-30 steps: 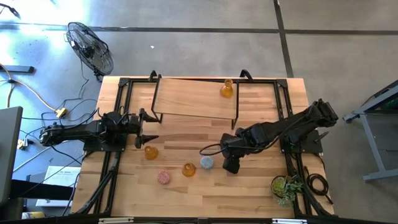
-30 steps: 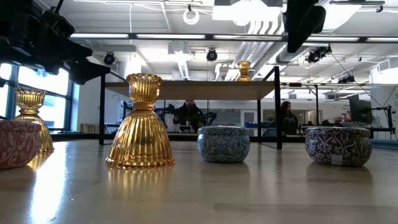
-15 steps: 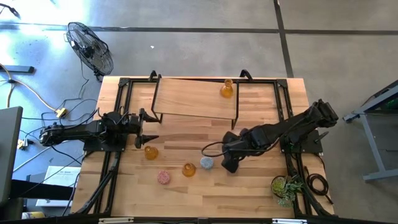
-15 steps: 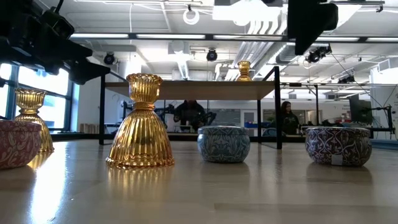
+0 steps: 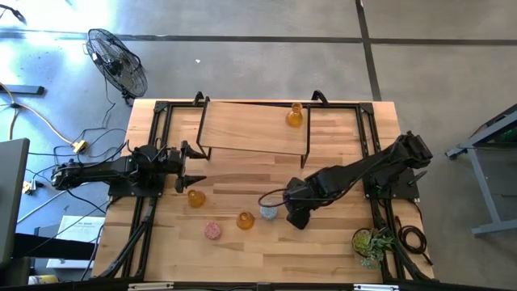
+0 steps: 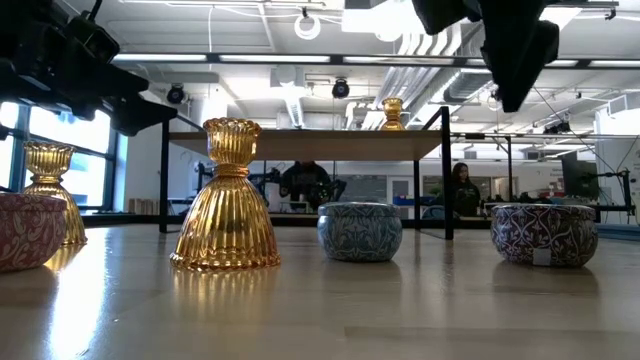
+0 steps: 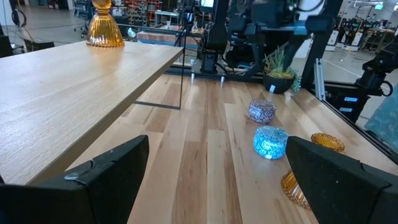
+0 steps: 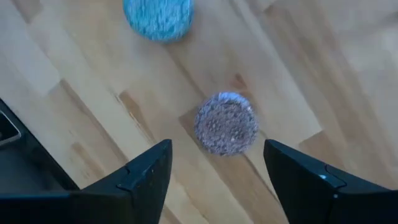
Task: Pick & Place candle stick holders
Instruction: Put the red scented candle on the shelf
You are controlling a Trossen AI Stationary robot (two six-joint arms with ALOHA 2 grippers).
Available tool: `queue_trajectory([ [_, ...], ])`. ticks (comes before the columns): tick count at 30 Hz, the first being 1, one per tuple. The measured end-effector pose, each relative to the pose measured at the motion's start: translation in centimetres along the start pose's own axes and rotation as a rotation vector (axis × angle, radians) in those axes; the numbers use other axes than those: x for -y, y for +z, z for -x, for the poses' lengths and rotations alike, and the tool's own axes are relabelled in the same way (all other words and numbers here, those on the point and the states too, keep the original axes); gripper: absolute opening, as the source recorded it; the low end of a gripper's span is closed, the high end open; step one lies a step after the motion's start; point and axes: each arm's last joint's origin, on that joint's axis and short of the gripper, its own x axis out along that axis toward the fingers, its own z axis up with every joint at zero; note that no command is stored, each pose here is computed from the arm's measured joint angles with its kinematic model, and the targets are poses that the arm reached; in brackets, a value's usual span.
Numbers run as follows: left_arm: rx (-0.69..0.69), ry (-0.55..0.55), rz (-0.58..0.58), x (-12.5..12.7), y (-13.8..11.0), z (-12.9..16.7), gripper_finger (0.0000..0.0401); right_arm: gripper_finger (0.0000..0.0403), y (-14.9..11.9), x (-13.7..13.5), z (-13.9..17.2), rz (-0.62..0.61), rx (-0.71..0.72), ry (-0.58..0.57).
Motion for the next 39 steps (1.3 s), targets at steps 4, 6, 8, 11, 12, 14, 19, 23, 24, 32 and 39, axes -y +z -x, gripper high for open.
queue_trajectory([
  [4, 0.000, 0.000, 0.000, 0.0, 0.0, 0.0, 0.0374, 0.0286, 0.0, -0.1, -0.2, 0.010, -0.014, 0.000],
  [6, 0.000, 0.000, 0.000, 0.0, 0.0, 0.0, 0.0374, 0.0307, 0.1, -0.2, -0.3, 0.019, -0.007, 0.009],
  [8, 0.000, 0.000, 0.000, 0.0, 0.0, 0.0, 0.0374, 0.0331, 0.1, -0.2, -0.3, 0.026, 0.000, 0.014],
  [11, 0.000, 0.000, 0.000, 0.0, 0.0, 0.0, 0.0374, 0.0364, 0.1, -0.2, -0.3, 0.059, 0.008, 0.004],
  [12, 0.000, 0.000, 0.000, 0.0, 0.0, 0.0, 0.0374, 0.0373, 0.1, -0.2, -0.3, 0.072, 0.012, -0.002],
  [14, 0.000, 0.000, 0.000, 0.0, 0.0, 0.0, 0.0374, 0.0387, -0.1, -0.2, -0.3, 0.077, 0.007, -0.016],
  [19, 0.000, 0.000, 0.000, 0.0, 0.0, 0.0, 0.0374, 0.0399, -0.6, -0.1, -0.4, 0.032, -0.028, -0.043],
  [23, 0.000, 0.000, 0.000, 0.0, 0.0, 0.0, 0.0374, 0.0397, -0.5, -0.3, -1.2, 0.052, -0.055, -0.052],
  [24, 0.000, 0.000, 0.000, 0.0, 0.0, 0.0, 0.0374, 0.0398, -0.5, -0.4, -1.6, 0.058, -0.060, -0.055],
  [32, 0.000, -0.001, 0.000, 0.0, 0.0, 0.0, 0.0374, 0.0397, -0.6, -0.7, -2.7, 0.068, -0.055, -0.104],
  [39, 0.000, 0.000, 0.000, 0.0, 0.0, 0.0, 0.0374, 0.0397, -0.7, -0.8, -2.7, 0.087, -0.004, -0.139],
])
